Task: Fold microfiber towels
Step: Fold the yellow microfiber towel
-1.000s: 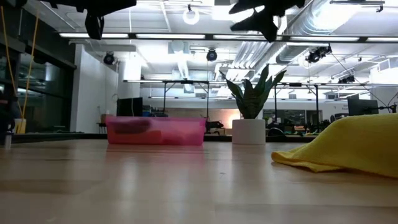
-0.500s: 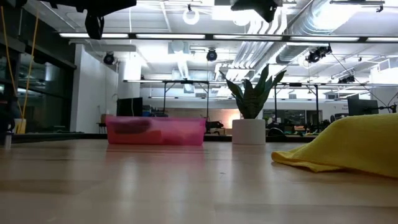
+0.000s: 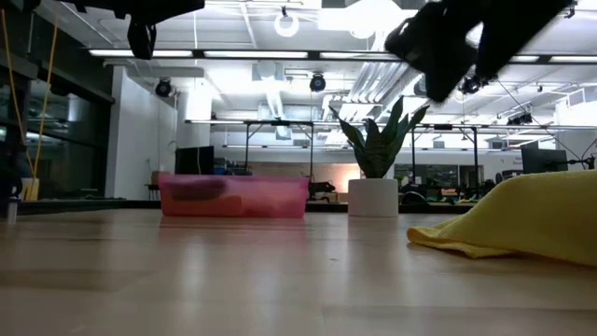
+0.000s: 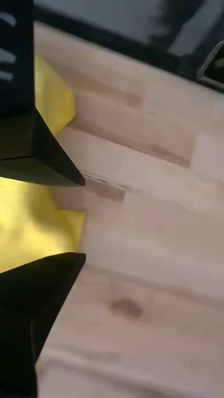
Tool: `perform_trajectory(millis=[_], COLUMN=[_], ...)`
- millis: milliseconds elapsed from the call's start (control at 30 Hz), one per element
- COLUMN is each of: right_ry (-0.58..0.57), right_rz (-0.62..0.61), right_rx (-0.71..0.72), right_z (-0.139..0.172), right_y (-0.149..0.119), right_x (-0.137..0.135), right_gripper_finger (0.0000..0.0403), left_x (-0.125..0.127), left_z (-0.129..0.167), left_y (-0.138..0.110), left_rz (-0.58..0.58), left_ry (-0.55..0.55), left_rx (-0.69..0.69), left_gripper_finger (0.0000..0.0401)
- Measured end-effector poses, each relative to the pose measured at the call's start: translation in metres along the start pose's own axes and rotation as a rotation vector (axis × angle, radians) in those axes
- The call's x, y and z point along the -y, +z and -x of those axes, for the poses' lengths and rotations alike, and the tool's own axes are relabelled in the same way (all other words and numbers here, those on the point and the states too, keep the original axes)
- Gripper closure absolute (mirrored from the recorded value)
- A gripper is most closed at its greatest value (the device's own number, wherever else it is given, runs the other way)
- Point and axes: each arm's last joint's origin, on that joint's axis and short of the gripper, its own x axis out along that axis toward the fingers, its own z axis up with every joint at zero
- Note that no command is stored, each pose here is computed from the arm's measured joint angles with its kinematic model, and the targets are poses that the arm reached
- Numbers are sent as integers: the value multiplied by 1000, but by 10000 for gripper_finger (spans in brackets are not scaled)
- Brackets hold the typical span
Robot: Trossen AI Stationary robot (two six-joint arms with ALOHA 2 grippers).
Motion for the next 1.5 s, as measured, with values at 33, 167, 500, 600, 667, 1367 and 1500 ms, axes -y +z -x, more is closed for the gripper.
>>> perform_trajectory(millis=[33, 167, 500, 600, 667, 1367, 1500], right_ry=[7, 16, 3, 7, 9, -61, -218], right_rz=[33, 134, 242, 247, 258, 298, 175], right_rx=[-7, -50, -148, -166, -175, -200, -200], right_z=[-9, -38, -74, -80, -83, -93, -80], right_y=[0, -1, -10, -12, -13, -12, -11], right_x=[-1, -1, 7, 7, 7, 45, 84], right_gripper_finger=[226, 226, 226, 226, 226, 394, 400], left_x=[0, 0, 0, 0, 0, -1, -1], left_z=[0, 0, 0, 0, 0, 0, 0], left_y=[0, 0, 0, 0, 0, 0, -1], left_rz=[0, 0, 0, -1, -1, -2, -5], left_ry=[0, 1, 7, 7, 7, 34, 40], left_rx=[0, 0, 2, 1, 1, 4, 5], left_gripper_finger=[400, 400, 401, 400, 400, 401, 400])
